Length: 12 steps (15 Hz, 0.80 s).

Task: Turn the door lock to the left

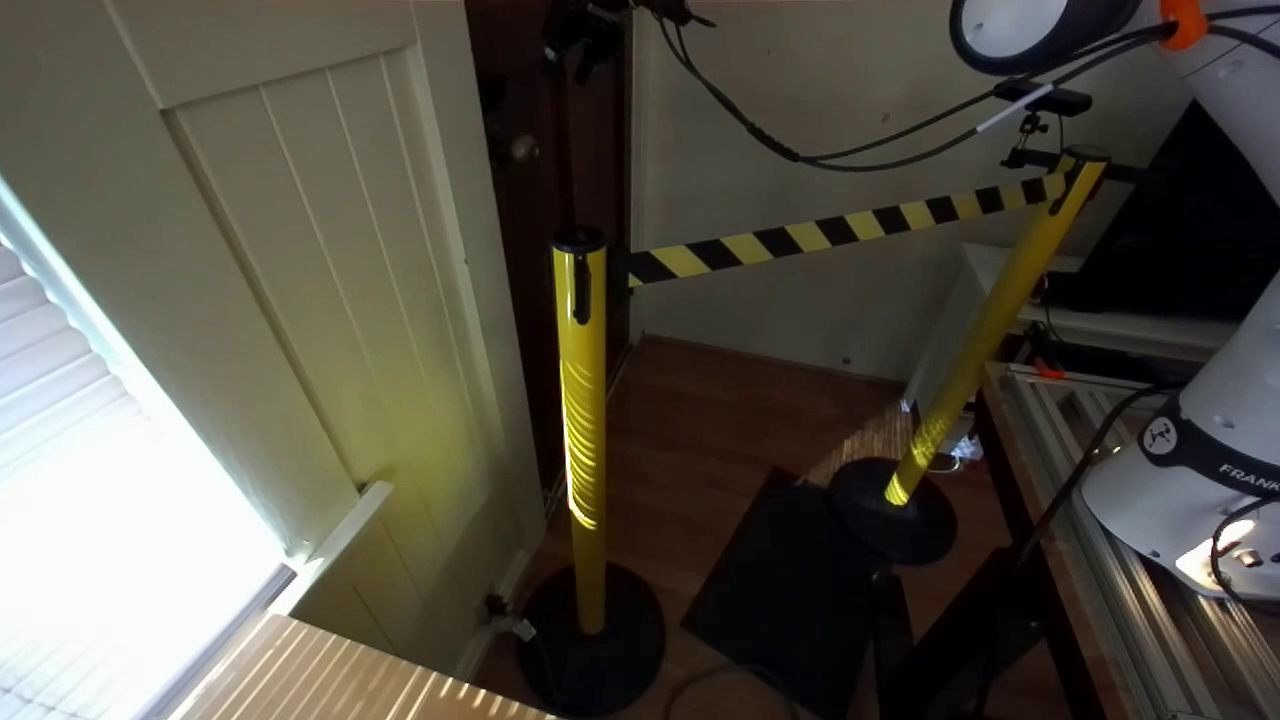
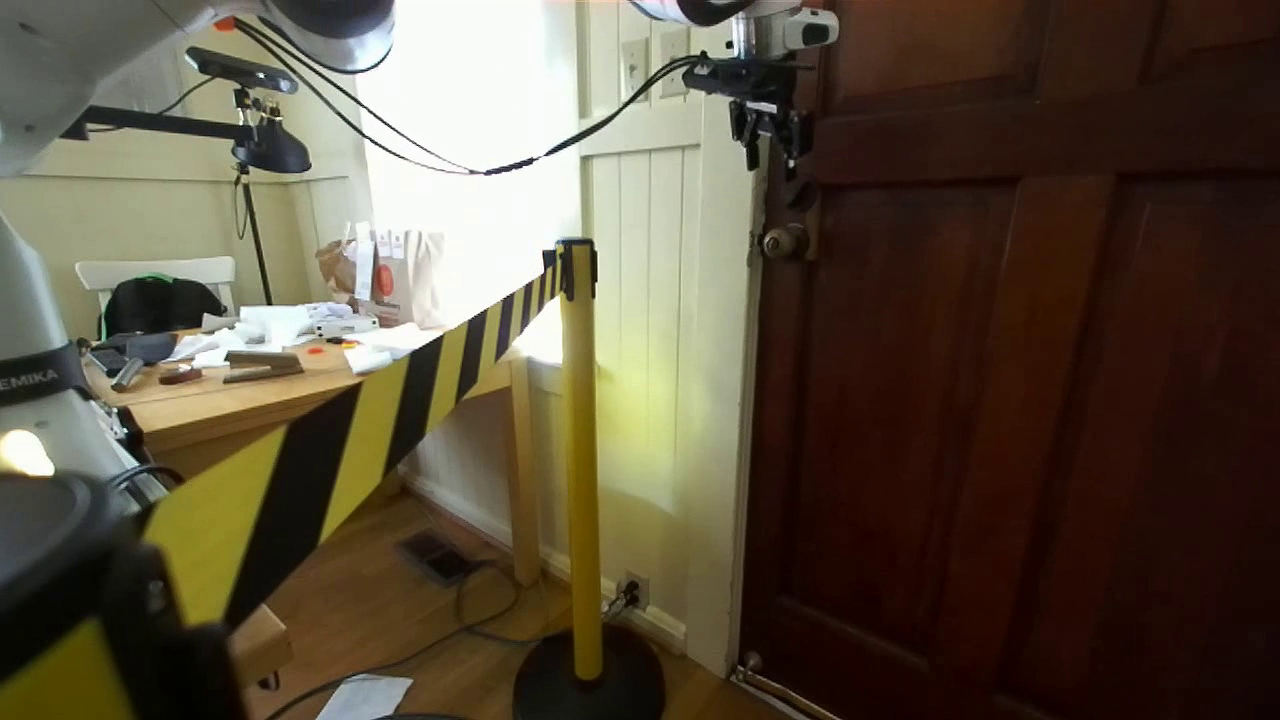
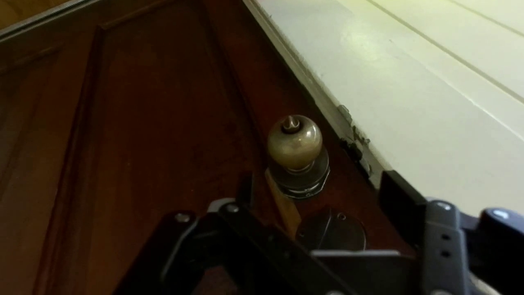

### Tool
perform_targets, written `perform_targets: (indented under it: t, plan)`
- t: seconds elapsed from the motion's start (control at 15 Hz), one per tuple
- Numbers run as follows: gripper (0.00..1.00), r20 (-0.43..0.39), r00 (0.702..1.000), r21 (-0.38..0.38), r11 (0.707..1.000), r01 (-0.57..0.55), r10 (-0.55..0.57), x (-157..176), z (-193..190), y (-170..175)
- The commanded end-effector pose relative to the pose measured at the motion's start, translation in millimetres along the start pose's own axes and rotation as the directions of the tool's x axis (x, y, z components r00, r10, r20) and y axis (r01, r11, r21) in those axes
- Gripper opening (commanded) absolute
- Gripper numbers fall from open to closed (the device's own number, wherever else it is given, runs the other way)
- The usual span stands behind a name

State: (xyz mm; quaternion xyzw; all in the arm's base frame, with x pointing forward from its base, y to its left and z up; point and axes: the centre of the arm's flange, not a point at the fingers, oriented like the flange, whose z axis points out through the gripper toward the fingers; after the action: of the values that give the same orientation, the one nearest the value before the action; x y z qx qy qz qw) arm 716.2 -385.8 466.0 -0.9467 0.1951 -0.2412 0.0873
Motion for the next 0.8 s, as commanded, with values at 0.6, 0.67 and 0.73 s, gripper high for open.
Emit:
perform_targets:
  t: [0.6,0.67,0.73]
  plan:
    - [0.94,-0.209,0.978,0.049,0.999,0.001,0.009,17,14,-6]
    - [0.83,-0.215,0.977,0.048,0.999,0.002,0.009,17,15,-7]
    - [0.88,-0.214,0.977,0.049,0.999,0.002,0.009,17,16,-7]
